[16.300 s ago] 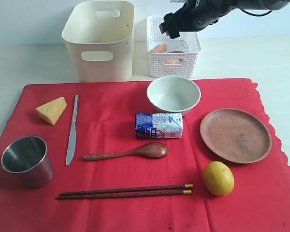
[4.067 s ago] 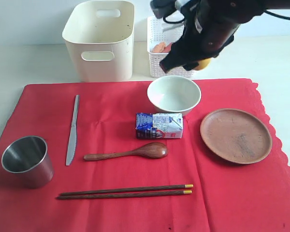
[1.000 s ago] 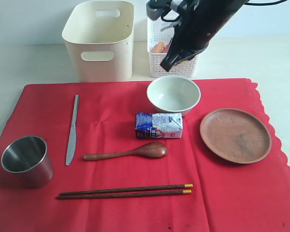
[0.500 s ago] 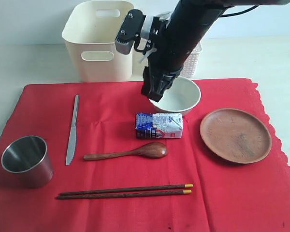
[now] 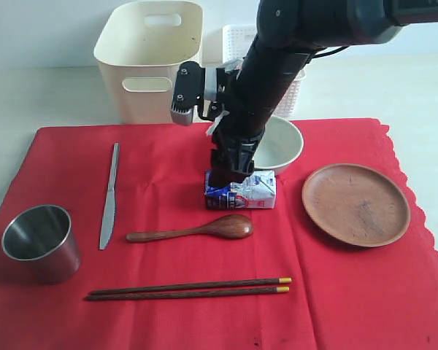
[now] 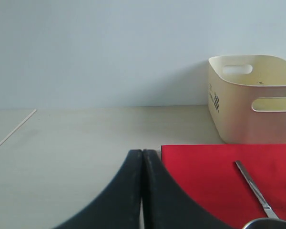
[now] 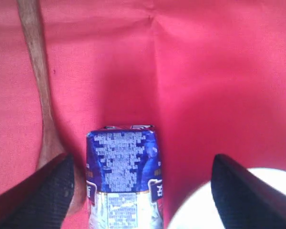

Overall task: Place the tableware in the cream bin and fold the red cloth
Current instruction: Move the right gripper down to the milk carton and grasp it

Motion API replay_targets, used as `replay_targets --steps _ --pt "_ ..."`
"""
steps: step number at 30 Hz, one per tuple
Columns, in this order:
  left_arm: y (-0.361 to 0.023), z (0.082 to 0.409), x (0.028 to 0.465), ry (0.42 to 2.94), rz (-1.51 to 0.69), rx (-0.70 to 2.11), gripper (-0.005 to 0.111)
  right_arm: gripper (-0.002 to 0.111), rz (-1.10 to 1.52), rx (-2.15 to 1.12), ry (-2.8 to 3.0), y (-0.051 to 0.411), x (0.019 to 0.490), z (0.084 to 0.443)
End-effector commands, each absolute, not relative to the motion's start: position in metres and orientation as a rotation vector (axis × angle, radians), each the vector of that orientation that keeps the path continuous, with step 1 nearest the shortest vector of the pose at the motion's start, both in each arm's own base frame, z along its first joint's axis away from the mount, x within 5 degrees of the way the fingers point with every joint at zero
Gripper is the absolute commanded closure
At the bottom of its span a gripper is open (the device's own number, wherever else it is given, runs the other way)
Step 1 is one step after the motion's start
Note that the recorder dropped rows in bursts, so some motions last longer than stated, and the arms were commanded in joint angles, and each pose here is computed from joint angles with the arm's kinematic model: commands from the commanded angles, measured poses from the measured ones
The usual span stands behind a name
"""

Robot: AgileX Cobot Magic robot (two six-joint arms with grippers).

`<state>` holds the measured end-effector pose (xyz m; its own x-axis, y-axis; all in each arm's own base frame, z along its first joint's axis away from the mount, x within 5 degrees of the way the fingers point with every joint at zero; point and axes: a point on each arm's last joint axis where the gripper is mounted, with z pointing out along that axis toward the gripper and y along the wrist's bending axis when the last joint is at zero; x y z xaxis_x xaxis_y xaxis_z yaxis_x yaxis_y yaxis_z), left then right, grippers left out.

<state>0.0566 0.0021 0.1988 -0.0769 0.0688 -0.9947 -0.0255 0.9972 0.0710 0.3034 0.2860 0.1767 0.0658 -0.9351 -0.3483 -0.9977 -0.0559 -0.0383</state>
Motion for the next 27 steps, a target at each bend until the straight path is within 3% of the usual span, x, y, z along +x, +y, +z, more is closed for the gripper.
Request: replay_targets --steps 1,9,19,27 --pt "0.002 0.199 0.056 1.638 0.082 0.033 0.107 0.033 0.372 -2.122 1.928 0.293 0.293 0.177" --pt "0.002 0.199 0.056 1.638 0.082 0.033 0.107 0.033 0.338 -2.058 1.971 0.301 0.291 0.175" --pt "0.002 0.199 0.056 1.638 0.082 0.033 0.107 0.033 0.241 -2.092 2.052 0.299 0.298 0.139" --pt "0.002 0.199 0.056 1.638 0.082 0.033 0.107 0.033 0.166 -2.086 2.067 0.296 0.302 0.137"
